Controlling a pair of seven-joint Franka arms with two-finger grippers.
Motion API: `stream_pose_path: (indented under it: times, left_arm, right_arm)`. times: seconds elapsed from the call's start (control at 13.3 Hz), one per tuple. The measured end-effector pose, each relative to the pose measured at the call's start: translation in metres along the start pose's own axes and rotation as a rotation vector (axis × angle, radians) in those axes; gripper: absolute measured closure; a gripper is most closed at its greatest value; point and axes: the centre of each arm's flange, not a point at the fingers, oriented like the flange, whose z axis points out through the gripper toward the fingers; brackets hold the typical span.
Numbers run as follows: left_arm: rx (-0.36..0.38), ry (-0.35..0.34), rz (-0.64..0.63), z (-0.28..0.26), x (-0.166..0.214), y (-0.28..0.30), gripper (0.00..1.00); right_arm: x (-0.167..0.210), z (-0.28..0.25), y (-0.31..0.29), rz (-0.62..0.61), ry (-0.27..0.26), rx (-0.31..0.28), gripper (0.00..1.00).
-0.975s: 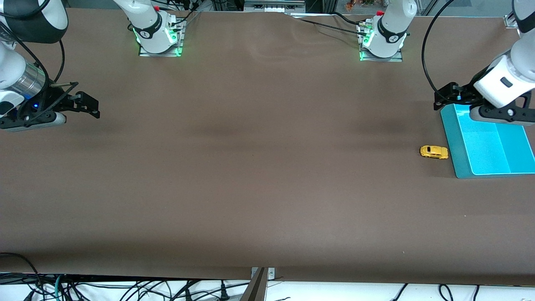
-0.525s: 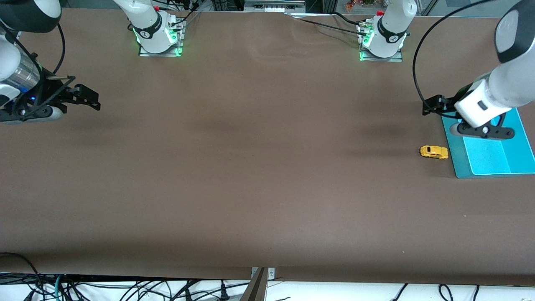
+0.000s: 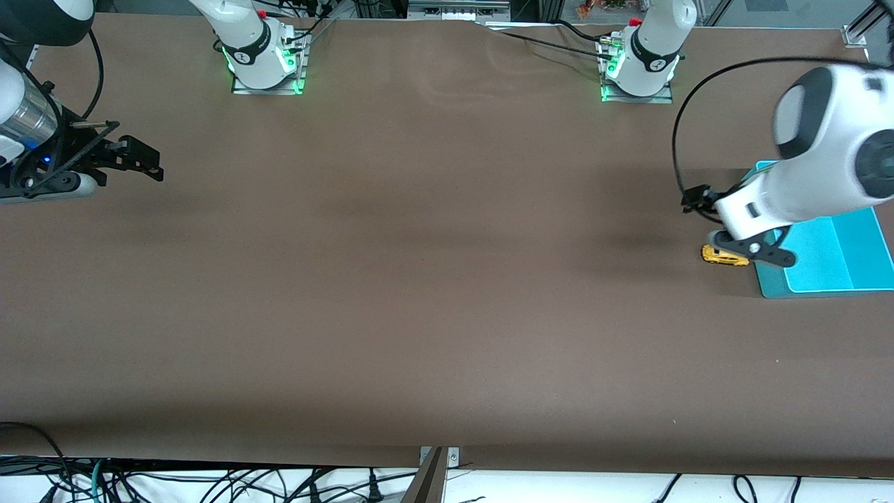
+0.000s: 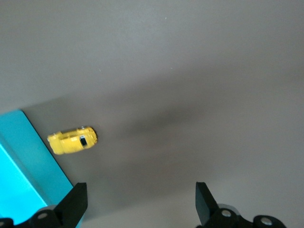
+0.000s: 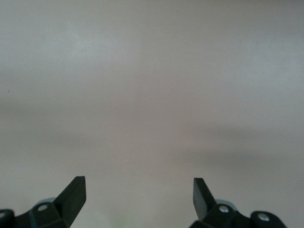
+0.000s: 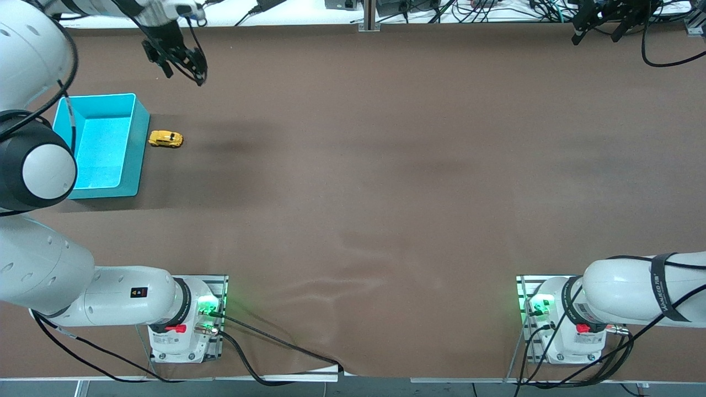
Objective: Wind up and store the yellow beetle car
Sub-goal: 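Lower the left gripper onto the yellow car beside the blue tray, then close the left gripper on the yellow car and lift it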
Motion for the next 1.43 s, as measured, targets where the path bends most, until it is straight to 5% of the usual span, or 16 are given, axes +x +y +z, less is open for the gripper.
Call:
stream_pose_path:
  times: [0.3,0.67,1.2,1.43]
  left_arm:
    - [0.014,-0.014,0.235,0.042,0.008,0.007,0.0]
    - [-0.008,0.042,0.587,0.097,0.007,-0.079,0.0]
    - [-0.058,0.058,0.865,0.176,-0.004,-0.133,0.0]
    - [0.005,0.113,0.982,0.184,-0.002,-0.13,0.0]
  right_arm:
    - [0.001,-0.013,0.005,0.006,0.026,-0.007,0.0]
    - [-0.001,-0.011,0.006,0.01,0.001,-0.006,0.0]
    - [-0.002,-0.01,0.011,0.019,-0.003,-0.006,0.0]
    - [-0.002,-0.01,0.014,0.022,-0.004,-0.005,0.0]
